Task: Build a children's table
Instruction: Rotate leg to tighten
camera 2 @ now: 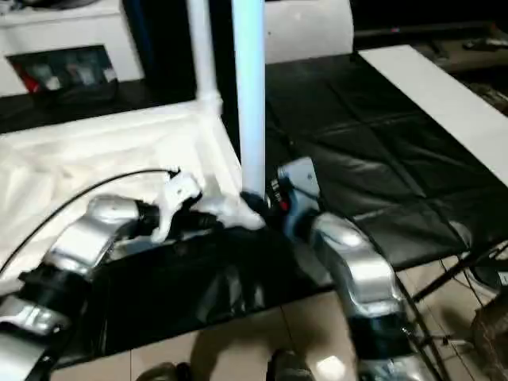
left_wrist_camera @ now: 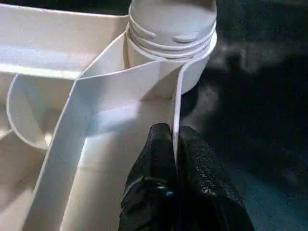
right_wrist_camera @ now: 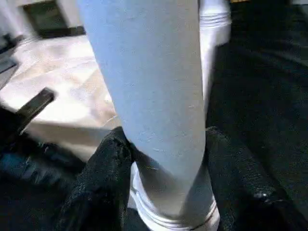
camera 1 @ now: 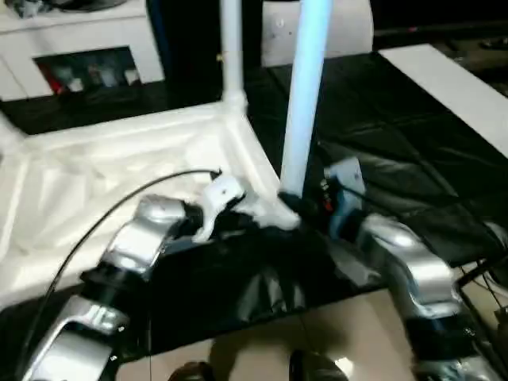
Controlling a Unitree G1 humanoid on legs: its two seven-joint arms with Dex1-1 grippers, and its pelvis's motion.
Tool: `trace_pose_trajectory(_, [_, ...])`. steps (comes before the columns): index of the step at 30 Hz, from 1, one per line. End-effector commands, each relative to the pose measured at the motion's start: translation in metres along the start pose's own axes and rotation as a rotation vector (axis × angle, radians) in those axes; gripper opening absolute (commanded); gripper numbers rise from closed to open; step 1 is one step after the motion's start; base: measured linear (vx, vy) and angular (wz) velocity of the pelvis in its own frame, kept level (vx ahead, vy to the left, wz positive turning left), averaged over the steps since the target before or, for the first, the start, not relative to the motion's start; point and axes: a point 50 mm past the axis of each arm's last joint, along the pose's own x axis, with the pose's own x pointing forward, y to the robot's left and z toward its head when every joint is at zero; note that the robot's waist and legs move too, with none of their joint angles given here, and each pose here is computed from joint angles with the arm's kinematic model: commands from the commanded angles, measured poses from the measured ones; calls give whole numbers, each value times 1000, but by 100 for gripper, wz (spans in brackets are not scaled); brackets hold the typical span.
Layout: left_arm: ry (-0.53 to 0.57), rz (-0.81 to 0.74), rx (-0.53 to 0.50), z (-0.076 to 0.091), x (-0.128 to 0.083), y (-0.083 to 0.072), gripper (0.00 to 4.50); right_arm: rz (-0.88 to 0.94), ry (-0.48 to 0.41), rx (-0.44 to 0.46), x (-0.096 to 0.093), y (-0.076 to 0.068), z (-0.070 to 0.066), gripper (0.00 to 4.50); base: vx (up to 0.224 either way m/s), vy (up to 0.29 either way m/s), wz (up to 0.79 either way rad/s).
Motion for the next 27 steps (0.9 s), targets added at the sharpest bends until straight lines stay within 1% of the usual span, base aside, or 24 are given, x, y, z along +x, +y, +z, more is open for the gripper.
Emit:
trace_pose_trajectory(1, [-135,103,-64,24,14,-4,0,20,82,68,22,21,-14,193,0,0,0])
trace_pose_trajectory(2, [-138,119,-71,25,17,-5,0,2,83,69,26,22,-12,193,0,0,0])
trace_pose_trajectory(3, [-134,140,-69,29,20,-7,0,-22,80,54,31,23,-10,228,0,0,0])
trace_pose_trajectory(4, [-134,140,-69,29,20,-7,0,-22,80,54,31,23,-10,249,0,0,0])
trace_pose_trajectory(5, [-127,142,-55,31,22,-10,0,-30,77,24,33,24,-9,263,0,0,0])
trace_pose_trajectory(6, [-111,147,-33,32,22,-13,0,-43,70,11,35,25,-8,265,0,0,0])
trace_pose_trajectory(7, [-110,148,-30,32,22,-13,0,-43,69,10,35,25,-8,280,0,0,0])
trace_pose_trajectory(8, [-96,150,-6,33,22,-14,0,-49,63,0,35,25,-7,280,0,0,0])
trace_pose_trajectory(9, [-96,150,-6,33,22,-14,0,-49,63,0,35,25,-7,296,0,0,0])
trace_pose_trajectory(10, [-80,150,18,32,21,-13,0,-59,52,0,35,25,-7,306,0,0,0])
trace_pose_trajectory(12, [-76,151,23,31,20,-12,0,-61,48,-2,34,24,-6,306,0,0,0])
trace_pose_trajectory(13, [-52,145,68,26,15,-8,0,-68,7,-16,28,19,-3,327,0,0,0])
trace_pose_trajectory(14, [-44,144,84,24,13,-6,0,-70,-12,-24,26,17,-2,339,0,0,0])
trace_pose_trajectory(16, [-20,134,101,18,7,-2,0,-64,-41,-41,17,9,1,353,0,0,0])
trace_pose_trajectory(17, [-19,132,102,18,7,-2,0,-63,-44,-44,16,9,2,361,0,0,0])
trace_pose_trajectory(19, [-2,104,122,11,0,2,0,-39,-76,-86,5,1,6,383,0,0,0])
trace_pose_trajectory(20, [0,82,149,10,-3,3,0,-14,-86,-108,-1,-1,8,391,0,0,0])
trace_pose_trajectory(21, [10,65,158,6,-6,4,0,11,-92,-135,-6,-4,9,391,0,0,0])
trace_pose_trajectory(22, [24,48,171,3,-9,6,0,41,-92,-156,-12,-7,10,402,0,0,0])
trace_pose_trajectory(23, [24,48,171,3,-9,6,0,41,-92,-156,-12,-7,10,413,0,0,0])
trace_pose_trajectory(25, [49,-20,229,-2,-17,8,0,121,-79,-195,-26,-13,12,427,0,0,0])
trace_pose_trajectory(26, [68,-94,292,-5,-21,8,0,191,-57,-223,-34,-16,12,435,0,0,0])
trace_pose_trajectory(27, [83,-140,323,-8,-24,7,0,226,-43,-244,-38,-17,12,435,0,0,0])
